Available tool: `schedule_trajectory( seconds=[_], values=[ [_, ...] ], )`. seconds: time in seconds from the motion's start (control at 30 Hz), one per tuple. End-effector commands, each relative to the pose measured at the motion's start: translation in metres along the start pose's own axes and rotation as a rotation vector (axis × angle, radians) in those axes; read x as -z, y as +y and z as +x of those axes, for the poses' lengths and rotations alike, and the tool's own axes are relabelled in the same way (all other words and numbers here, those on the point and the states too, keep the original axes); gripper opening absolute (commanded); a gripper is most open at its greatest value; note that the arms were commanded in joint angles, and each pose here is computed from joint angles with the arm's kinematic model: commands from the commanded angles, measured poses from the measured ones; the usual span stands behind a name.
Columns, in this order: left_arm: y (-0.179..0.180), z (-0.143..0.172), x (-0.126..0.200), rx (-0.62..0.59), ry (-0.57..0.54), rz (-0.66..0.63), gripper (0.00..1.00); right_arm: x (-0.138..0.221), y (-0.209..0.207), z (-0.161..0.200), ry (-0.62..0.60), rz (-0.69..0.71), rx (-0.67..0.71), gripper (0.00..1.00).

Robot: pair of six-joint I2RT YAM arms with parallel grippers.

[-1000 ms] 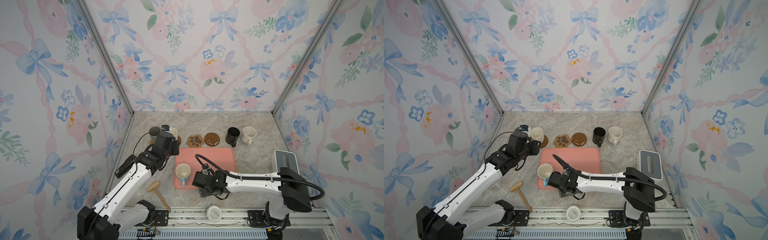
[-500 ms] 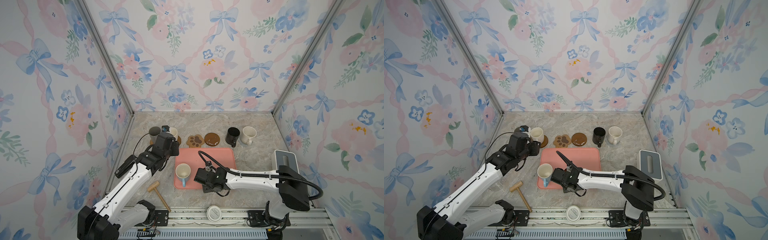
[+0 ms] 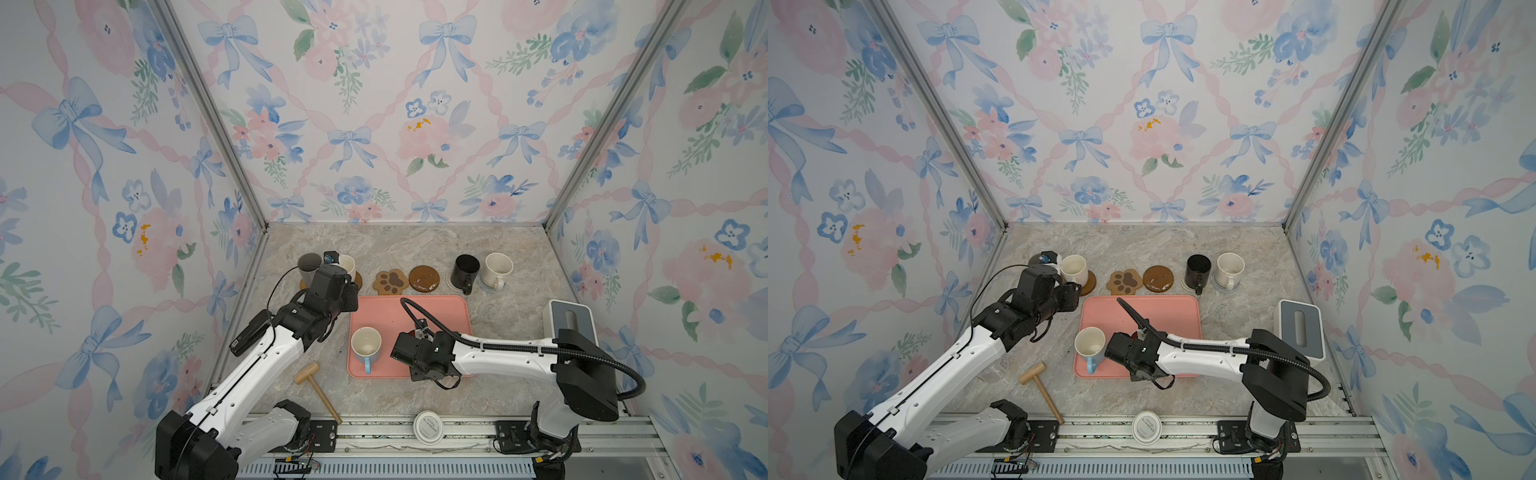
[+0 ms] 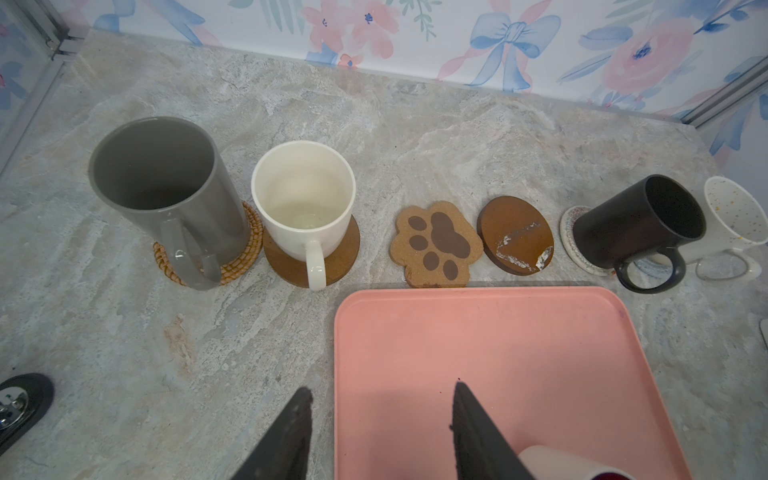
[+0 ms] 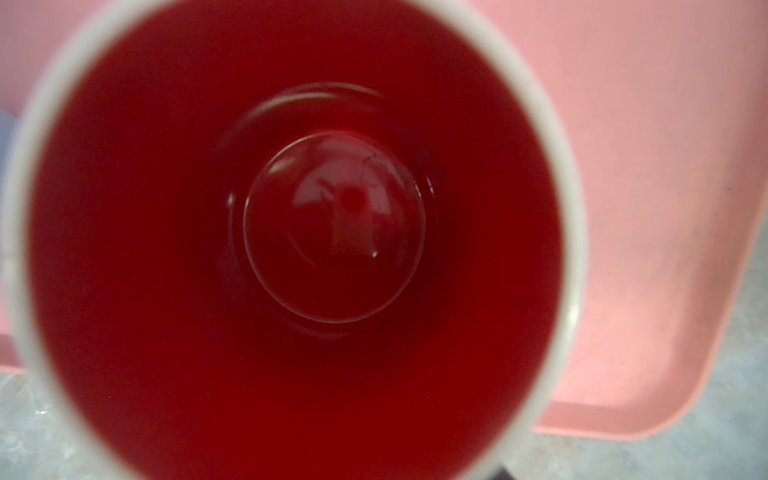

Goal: Place cups on coasters
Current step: Pick up the cup from the tray.

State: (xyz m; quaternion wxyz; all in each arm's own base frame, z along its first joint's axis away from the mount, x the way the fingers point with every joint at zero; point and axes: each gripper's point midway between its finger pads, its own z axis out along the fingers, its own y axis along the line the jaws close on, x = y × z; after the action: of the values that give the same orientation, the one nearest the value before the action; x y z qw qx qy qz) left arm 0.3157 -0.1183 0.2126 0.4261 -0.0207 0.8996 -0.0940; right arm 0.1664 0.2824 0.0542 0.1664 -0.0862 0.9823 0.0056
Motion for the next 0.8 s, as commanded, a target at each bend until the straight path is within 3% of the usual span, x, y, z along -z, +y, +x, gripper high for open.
schedule_trajectory(
  seconds=[0.0,0.53,0.77],
  values=[
    [0.0029,0.0059,-0.0031,-0.029,0.019,-0.021,0.51,-0.0084,-0.0103,-0.0029,-0.010,0.039,-0.013,0.45],
    [0.0026,0.0058,-0.0033,-0.027,0.020,-0.019,0.51,-0.0149,-0.0066,-0.0051,-0.006,0.017,-0.009,0.19],
    [0.0025,0.0064,-0.0043,-0.029,0.023,-0.020,0.51,-0.0144,-0.0084,-0.0075,-0.005,0.025,0.001,0.00]
  ],
)
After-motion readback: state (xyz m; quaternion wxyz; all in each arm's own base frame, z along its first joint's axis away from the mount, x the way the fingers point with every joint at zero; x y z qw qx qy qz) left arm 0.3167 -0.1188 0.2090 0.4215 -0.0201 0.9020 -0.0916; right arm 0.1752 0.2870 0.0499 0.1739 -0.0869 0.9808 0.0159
